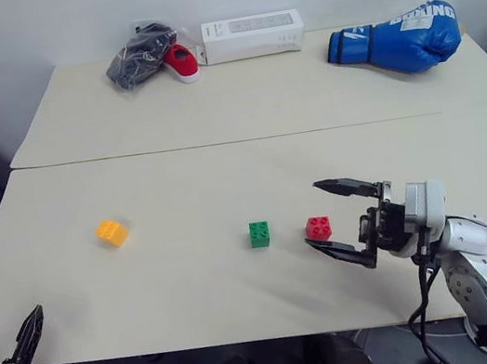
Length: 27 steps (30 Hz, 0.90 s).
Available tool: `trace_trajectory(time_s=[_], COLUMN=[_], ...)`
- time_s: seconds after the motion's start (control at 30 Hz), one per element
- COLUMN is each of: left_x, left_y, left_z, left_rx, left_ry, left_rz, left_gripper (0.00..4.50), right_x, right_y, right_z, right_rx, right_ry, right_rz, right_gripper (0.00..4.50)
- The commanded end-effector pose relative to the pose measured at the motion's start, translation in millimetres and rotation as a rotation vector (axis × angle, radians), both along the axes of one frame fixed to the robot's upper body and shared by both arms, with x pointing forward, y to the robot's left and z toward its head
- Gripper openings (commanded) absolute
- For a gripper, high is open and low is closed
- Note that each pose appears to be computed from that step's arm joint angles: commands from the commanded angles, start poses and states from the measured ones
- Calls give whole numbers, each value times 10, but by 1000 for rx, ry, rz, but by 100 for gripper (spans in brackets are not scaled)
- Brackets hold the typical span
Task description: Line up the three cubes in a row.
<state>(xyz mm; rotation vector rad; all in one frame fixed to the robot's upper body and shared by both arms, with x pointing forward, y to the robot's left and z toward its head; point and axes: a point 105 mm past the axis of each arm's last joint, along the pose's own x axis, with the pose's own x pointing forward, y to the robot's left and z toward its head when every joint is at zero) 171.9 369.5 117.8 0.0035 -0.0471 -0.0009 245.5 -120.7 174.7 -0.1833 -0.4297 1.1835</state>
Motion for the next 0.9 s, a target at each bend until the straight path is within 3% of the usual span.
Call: trace_trajectory(time_s=[0.03,0.17,0.3,0.5,0.6,0.73,0.83,0.9], left_x=[299,738,1054,1286,1313,1292,1243,1222], left_y=[-290,-486,-492,-544,-572,-603,-723,-835], left_z=[184,236,212,41,0,-16,128,245], left_rx=[8,29,75,107,108,133,155,191], left_ry=[-42,17,95,188,199,216,167,133], left_rz=[-150,-348,-416,-460,-475,-513,-636,-754], left_gripper=[445,445,445,445,388,257,157,151], right_x=[-18,-9,-11,-52,-72,-93,-97,-94], right_y=[31,48,21,-87,-115,-165,-204,-229], right_z=[56,39,-26,-181,-204,-229,-244,-250], right_rx=[-1,-14,-16,-20,-22,-23,-30,-37], right_ry=[-27,-27,-27,-30,-35,-39,-43,-44], right_rz=[10,16,7,-42,-52,-71,-86,-97], right_gripper=[450,450,450,450,450,450,450,450])
